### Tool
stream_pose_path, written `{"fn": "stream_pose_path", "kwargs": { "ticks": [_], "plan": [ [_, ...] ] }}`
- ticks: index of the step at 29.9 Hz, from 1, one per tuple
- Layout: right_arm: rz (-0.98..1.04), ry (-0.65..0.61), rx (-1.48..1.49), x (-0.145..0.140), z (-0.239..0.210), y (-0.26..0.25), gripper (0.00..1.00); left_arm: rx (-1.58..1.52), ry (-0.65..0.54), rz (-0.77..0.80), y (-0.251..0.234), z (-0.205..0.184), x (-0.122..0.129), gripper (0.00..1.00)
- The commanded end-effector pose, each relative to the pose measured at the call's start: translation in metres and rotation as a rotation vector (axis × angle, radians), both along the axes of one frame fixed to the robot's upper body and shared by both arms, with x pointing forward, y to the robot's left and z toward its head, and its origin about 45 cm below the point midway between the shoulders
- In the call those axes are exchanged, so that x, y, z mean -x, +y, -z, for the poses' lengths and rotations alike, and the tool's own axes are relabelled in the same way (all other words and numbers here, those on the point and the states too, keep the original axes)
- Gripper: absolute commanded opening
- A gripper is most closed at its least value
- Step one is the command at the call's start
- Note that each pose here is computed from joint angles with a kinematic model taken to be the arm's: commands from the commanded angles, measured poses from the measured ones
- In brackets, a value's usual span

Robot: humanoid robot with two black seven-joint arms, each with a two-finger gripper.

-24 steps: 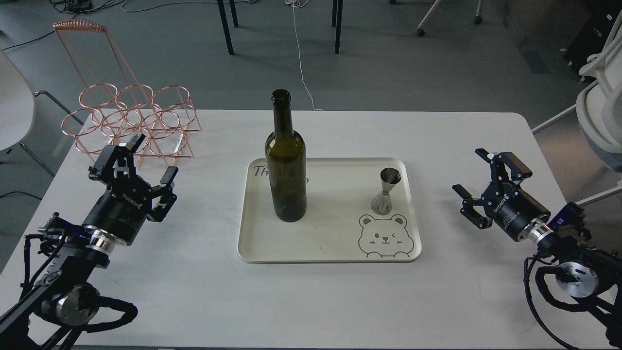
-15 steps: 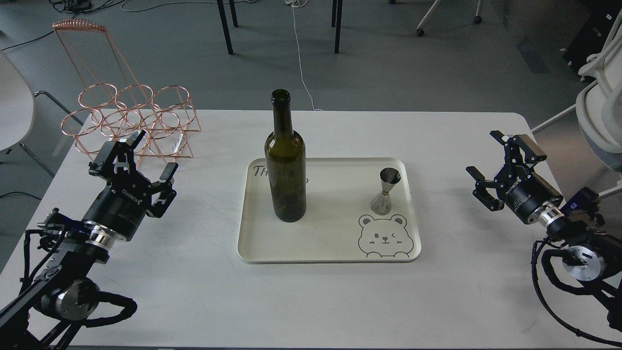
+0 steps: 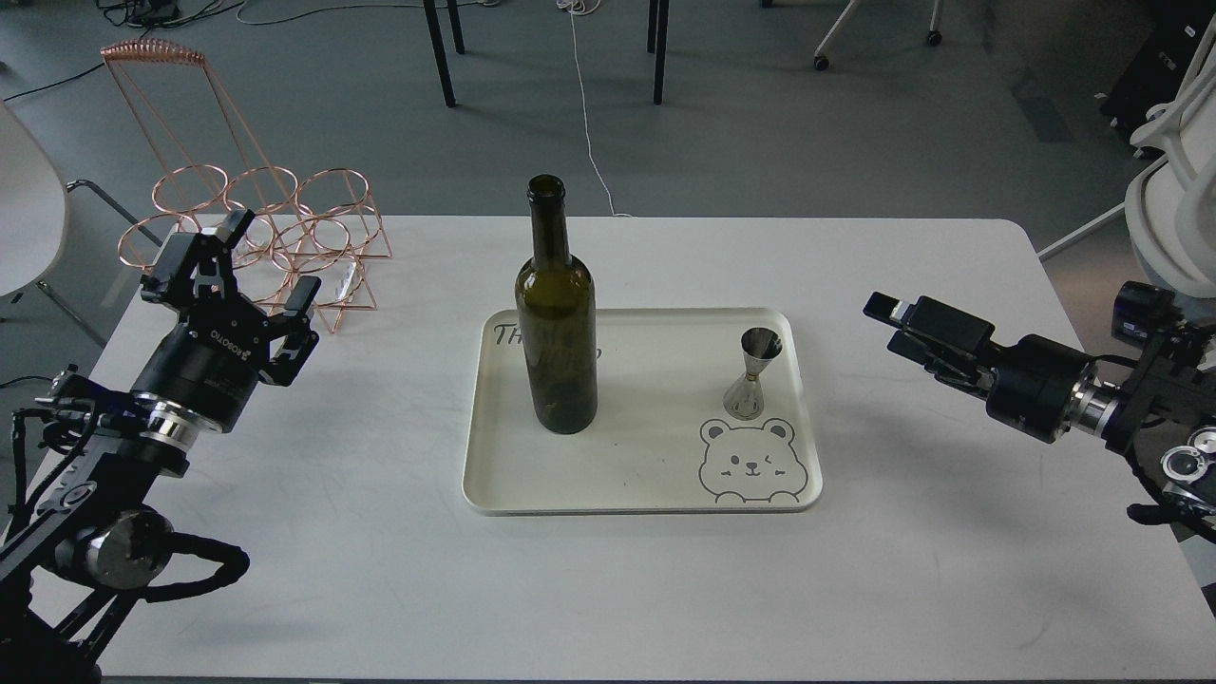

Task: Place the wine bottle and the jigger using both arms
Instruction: 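Move the right gripper toward the metal jigger on the tray, then grasp the metal jigger with the right gripper, then lift the jigger off the tray and carry it beside the tray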

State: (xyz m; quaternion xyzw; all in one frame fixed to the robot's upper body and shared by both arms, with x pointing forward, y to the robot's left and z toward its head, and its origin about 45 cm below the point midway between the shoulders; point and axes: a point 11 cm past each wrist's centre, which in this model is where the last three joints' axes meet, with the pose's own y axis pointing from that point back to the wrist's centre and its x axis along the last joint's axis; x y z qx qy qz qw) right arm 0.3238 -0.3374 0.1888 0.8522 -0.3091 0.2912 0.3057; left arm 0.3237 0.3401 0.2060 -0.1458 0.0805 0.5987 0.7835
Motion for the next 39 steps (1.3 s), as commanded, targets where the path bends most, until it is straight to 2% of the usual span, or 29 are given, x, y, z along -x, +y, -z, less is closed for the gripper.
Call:
{"fn": "stream_pose_path", "kwargs": {
  "ticks": [1,5,16,19,21,23,26,27,33,39],
  "plan": [
    [-0.093,-0.283,0.271,0.005,0.014,-0.008,0.99,0.009,-0.029,-0.008,0.001,-0.004,0.001,0.98],
    [-0.166,-0.469,0.341,0.002,0.041,0.018,0.99,0.012,-0.045,-0.013,0.002,-0.006,0.001,0.98],
    [-0.305,-0.466,0.398,-0.02,0.092,0.084,0.97,0.012,-0.051,-0.02,0.003,-0.008,0.0,0.98],
    [-0.325,-0.47,0.415,-0.028,0.098,0.099,0.88,0.015,-0.052,-0.017,0.003,-0.009,0.0,0.98],
    [-0.339,-0.478,0.413,-0.032,0.098,0.108,0.67,0.013,-0.055,-0.019,0.003,-0.009,0.0,0.98],
    [-0.343,-0.491,0.413,-0.036,0.093,0.111,0.4,0.012,-0.055,-0.016,0.003,-0.01,0.0,0.98],
    [-0.34,-0.5,0.421,-0.04,0.09,0.11,0.18,0.014,-0.054,-0.018,0.003,-0.009,0.0,0.98],
    [-0.34,-0.504,0.421,-0.041,0.089,0.11,0.13,0.012,-0.053,-0.017,0.003,-0.009,0.0,0.98],
    [-0.334,-0.506,0.414,-0.042,0.086,0.109,0.05,0.013,-0.055,-0.016,0.003,-0.01,0.0,0.98],
    [-0.29,-0.539,0.367,-0.05,0.068,0.11,0.05,0.014,-0.058,-0.013,0.001,-0.011,0.0,0.98]
  ]
}}
